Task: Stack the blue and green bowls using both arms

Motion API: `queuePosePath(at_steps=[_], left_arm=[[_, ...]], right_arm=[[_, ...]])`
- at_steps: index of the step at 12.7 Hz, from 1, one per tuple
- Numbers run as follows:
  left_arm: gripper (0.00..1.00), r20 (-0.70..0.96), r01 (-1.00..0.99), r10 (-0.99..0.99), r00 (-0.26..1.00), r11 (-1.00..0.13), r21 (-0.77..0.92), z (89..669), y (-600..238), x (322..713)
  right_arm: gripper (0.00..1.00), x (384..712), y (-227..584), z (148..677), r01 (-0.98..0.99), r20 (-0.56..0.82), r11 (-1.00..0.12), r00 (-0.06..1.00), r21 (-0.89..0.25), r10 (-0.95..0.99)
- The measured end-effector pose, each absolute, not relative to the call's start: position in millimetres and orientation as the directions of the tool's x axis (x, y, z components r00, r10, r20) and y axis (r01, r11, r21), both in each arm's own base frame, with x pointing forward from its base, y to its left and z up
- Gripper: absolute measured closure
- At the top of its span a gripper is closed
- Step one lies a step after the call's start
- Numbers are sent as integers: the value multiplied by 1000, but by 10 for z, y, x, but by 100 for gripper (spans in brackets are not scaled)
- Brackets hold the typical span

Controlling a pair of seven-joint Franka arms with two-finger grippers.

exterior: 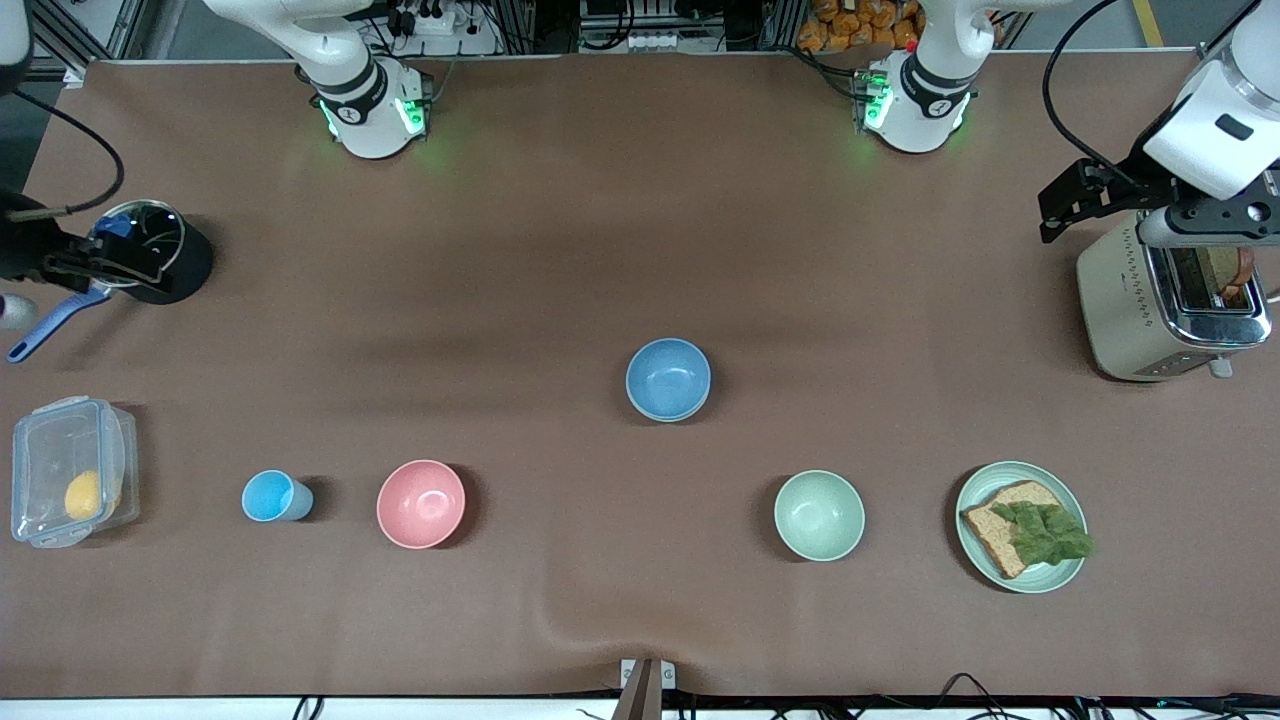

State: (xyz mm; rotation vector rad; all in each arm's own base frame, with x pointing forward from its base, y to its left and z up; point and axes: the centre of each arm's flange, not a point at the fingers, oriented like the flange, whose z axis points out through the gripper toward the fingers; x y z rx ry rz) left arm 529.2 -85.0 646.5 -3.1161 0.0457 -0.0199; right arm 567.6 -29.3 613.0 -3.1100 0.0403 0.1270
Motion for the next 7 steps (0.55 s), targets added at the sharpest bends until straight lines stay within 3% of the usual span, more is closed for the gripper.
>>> queuePosePath(at_steps=[7], left_arm=[[0,22,33,33,999,-999,-24,6513,-440,5349]], right_arm=[[0,5657,-308,6231,-23,-72,-1000,997,2,-23]])
